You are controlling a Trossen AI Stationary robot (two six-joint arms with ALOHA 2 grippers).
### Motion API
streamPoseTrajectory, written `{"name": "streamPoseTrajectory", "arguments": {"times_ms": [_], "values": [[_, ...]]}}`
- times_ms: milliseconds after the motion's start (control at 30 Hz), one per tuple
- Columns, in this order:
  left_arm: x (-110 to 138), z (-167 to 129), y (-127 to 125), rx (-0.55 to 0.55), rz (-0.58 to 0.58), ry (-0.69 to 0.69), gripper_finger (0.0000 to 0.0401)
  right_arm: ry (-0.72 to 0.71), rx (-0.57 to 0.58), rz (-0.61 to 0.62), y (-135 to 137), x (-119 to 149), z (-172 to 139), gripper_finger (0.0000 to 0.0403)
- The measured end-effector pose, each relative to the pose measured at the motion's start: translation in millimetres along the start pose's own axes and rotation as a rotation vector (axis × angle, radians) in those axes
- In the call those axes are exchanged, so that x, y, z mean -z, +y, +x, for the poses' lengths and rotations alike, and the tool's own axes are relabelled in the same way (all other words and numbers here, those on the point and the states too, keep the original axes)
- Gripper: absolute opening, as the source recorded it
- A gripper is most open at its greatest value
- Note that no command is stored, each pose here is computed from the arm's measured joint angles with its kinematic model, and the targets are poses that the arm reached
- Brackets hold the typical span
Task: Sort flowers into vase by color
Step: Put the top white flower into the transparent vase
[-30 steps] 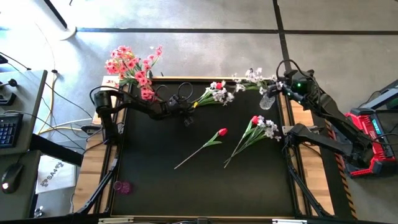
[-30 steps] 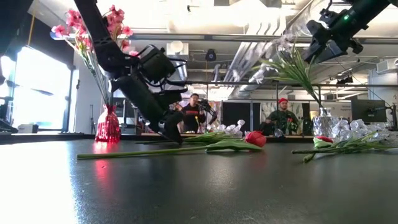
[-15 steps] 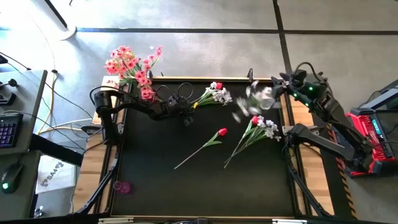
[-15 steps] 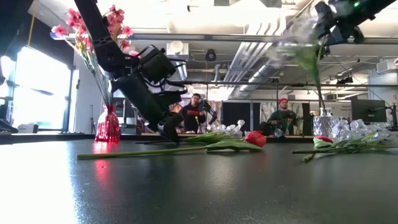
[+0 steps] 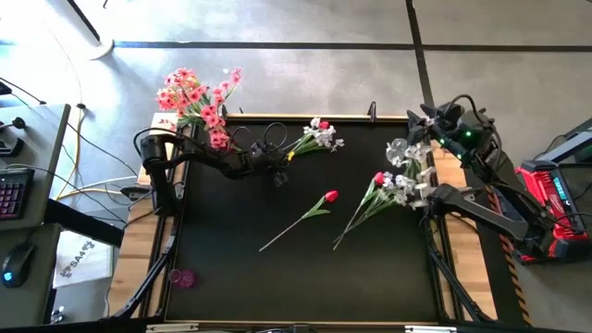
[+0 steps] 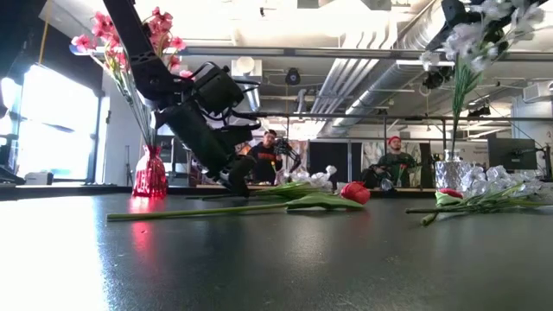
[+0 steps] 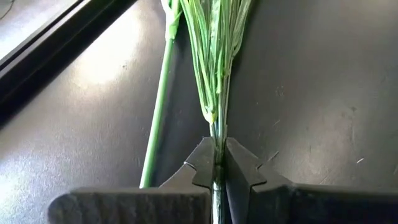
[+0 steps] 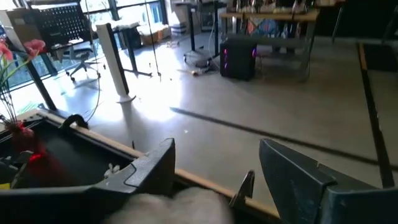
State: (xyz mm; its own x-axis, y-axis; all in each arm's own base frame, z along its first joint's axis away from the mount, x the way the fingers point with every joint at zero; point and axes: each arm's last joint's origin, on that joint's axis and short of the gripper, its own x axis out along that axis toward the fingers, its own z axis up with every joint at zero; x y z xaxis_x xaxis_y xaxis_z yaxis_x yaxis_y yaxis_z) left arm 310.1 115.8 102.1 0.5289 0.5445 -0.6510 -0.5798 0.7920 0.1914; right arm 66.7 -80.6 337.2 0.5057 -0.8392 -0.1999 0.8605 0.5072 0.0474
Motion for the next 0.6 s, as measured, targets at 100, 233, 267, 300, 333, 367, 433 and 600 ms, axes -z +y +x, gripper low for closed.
{"name": "streamPoseTrajectory", "arguments": {"times_ms": [100,233,267,300,333,367,433,600], "values": [[-2,0,0,0.002,-0.006,-0.018,0.0004,-0.034,-0.002,-0.013,0,-3,0,0.0222],[-5,-1,-4,0.012,-0.012,-0.057,0.0002,-0.075,0.0,-0.006,0,-7,0,0.0222],[-6,-2,-5,0.015,-0.009,-0.069,0.0002,-0.081,0.001,-0.009,0,-8,0,0.0222],[-8,-2,-6,0.018,-0.006,-0.085,0.0001,-0.083,-0.001,-0.013,1,-8,0,0.0222],[-9,-3,-7,0.022,-0.006,-0.101,0.0001,-0.083,-0.014,-0.021,1,-8,0,0.0222],[-11,-3,-8,0.025,-0.008,-0.116,0.0001,-0.081,-0.04,-0.028,2,-8,0,0.0222],[-14,-4,-10,0.033,-0.015,-0.148,0.0001,-0.078,-0.116,-0.033,4,-8,-1,0.0222],[-24,-8,-14,0.053,-0.05,-0.255,0.0001,-0.091,-0.371,-0.03,11,-10,-3,0.0222]]}}
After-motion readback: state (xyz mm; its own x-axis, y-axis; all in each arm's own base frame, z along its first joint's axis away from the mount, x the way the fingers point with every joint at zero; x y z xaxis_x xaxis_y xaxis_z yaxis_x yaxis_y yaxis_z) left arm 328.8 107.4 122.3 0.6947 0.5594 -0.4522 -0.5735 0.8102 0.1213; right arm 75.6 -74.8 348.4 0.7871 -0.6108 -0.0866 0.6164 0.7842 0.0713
